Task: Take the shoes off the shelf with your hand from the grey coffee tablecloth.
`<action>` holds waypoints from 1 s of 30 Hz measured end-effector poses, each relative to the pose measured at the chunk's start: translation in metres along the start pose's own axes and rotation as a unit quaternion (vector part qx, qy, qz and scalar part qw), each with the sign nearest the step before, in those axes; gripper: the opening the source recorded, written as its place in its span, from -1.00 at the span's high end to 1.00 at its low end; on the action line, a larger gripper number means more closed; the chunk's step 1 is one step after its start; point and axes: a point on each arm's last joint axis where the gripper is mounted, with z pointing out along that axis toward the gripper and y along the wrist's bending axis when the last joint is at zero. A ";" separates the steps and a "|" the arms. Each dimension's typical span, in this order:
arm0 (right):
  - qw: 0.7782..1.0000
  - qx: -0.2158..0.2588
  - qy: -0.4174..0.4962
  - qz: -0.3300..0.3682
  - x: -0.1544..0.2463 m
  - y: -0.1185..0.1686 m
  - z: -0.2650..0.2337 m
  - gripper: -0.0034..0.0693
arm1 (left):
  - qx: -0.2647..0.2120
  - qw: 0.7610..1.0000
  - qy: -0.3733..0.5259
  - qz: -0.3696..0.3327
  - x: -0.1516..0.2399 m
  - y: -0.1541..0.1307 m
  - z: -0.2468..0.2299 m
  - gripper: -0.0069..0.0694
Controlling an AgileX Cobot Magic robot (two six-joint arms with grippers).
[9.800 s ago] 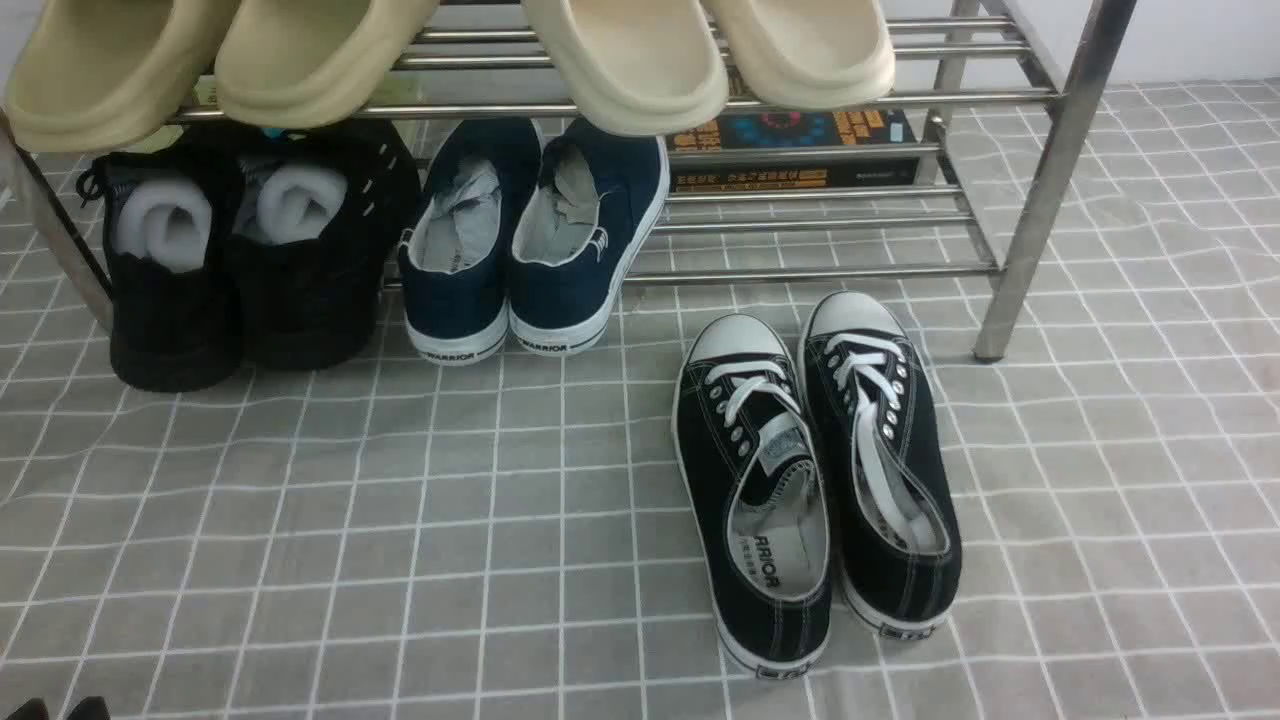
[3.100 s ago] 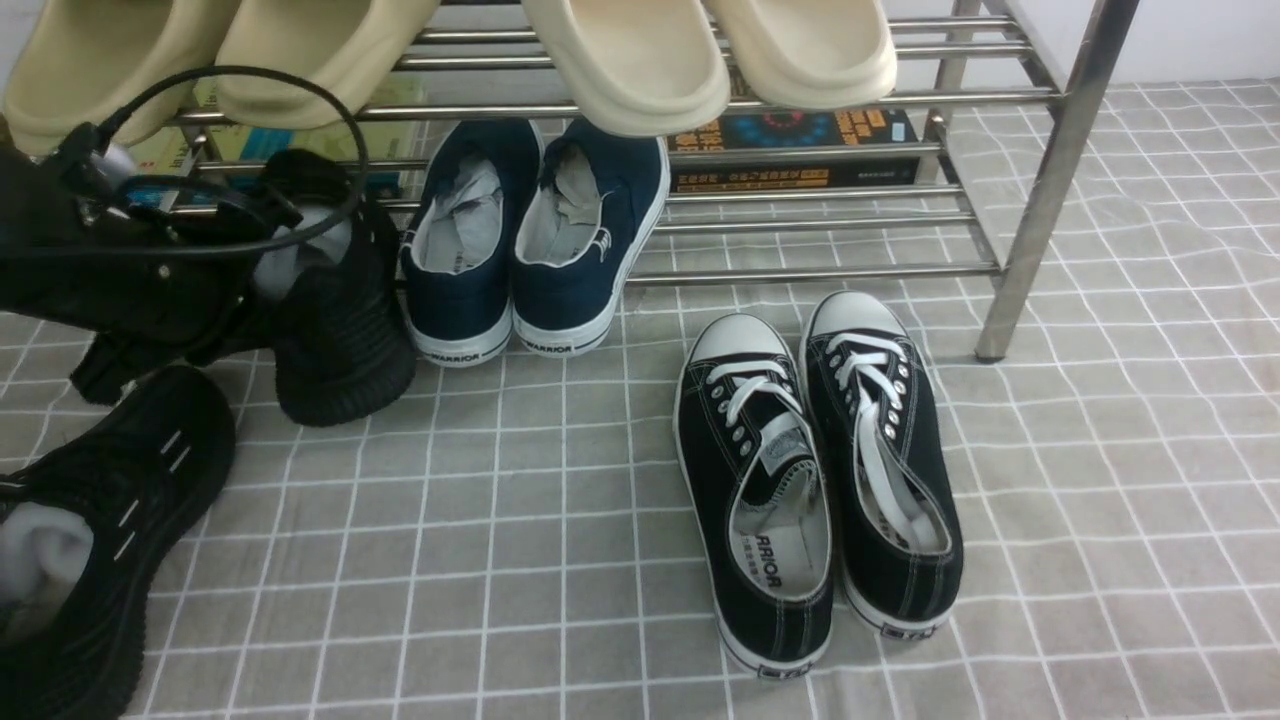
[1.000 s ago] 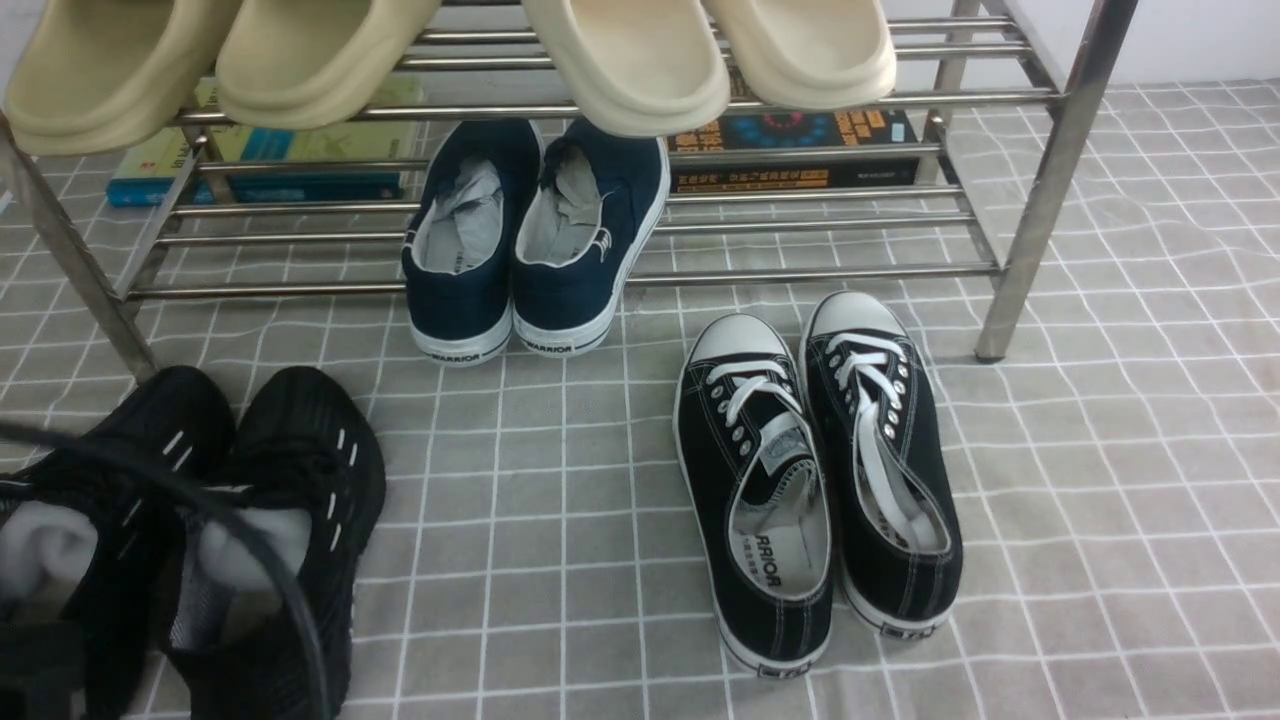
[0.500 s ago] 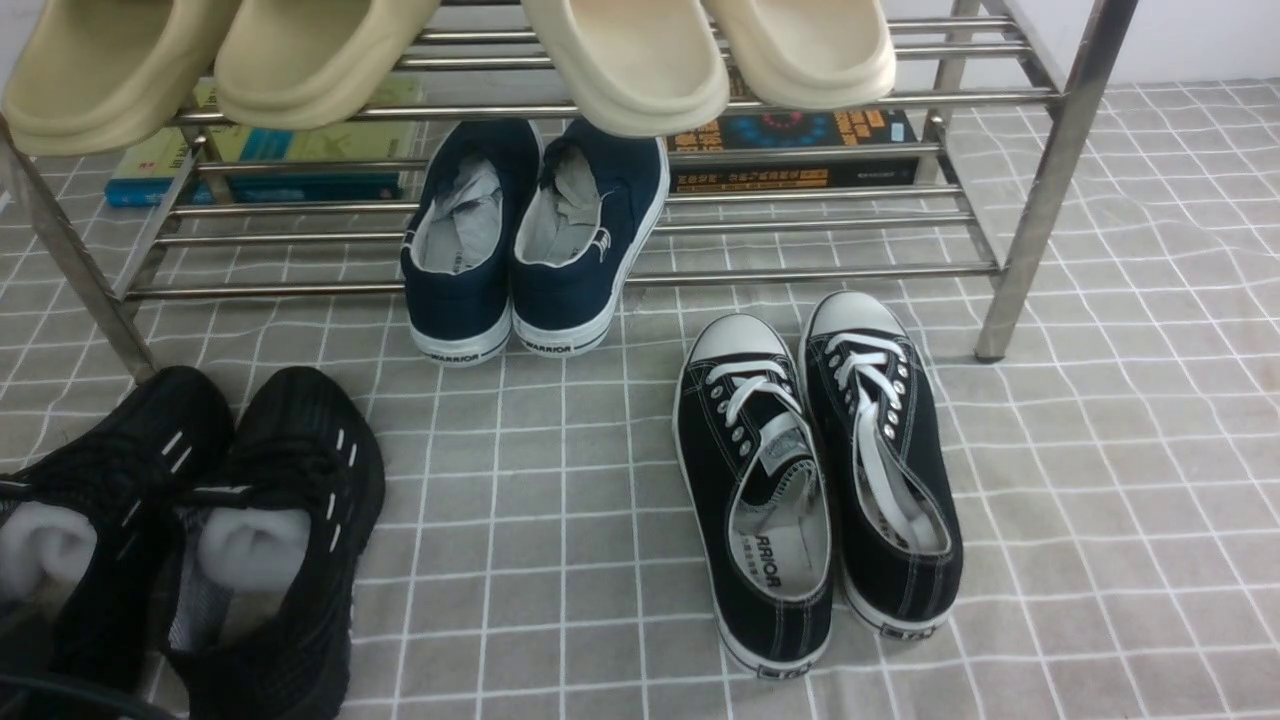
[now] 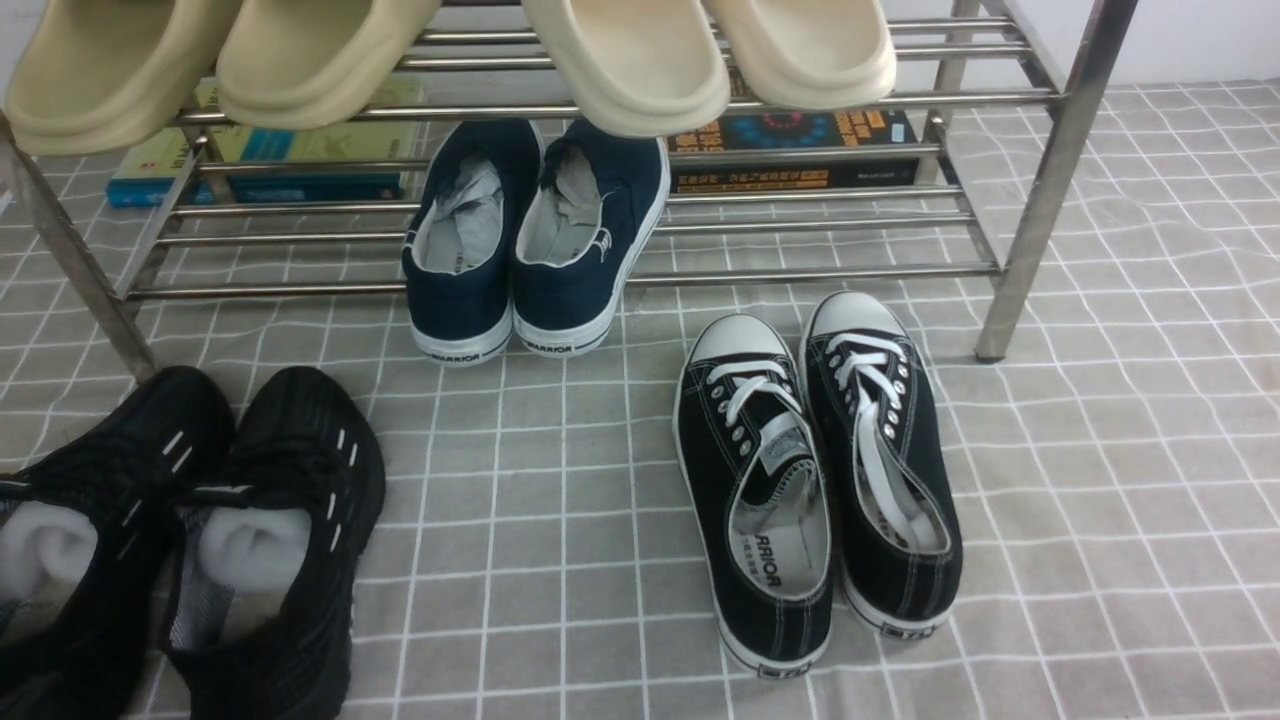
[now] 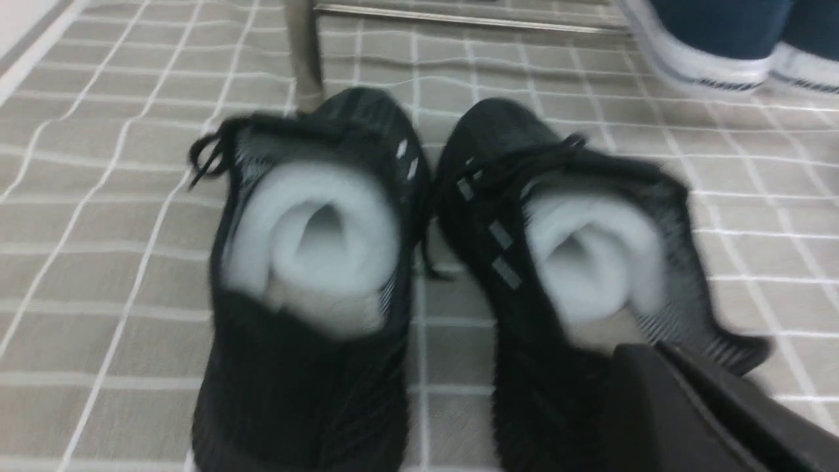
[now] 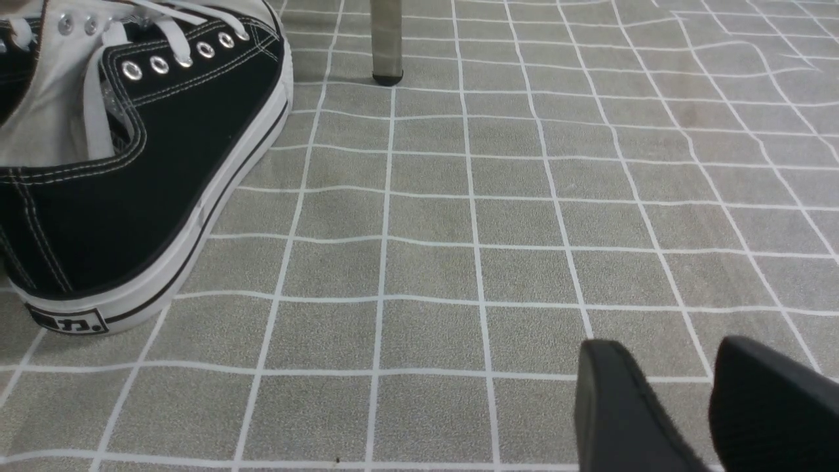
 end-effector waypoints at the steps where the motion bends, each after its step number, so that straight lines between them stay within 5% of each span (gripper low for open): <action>1: 1.000 0.000 0.000 0.000 0.000 0.000 0.000 0.25 | -0.006 1.000 0.004 -0.007 0.010 0.002 0.003 0.76; 30: 1.000 0.000 0.000 0.000 0.000 0.000 0.000 0.25 | -0.024 1.000 0.001 -0.009 0.020 0.006 0.006 0.70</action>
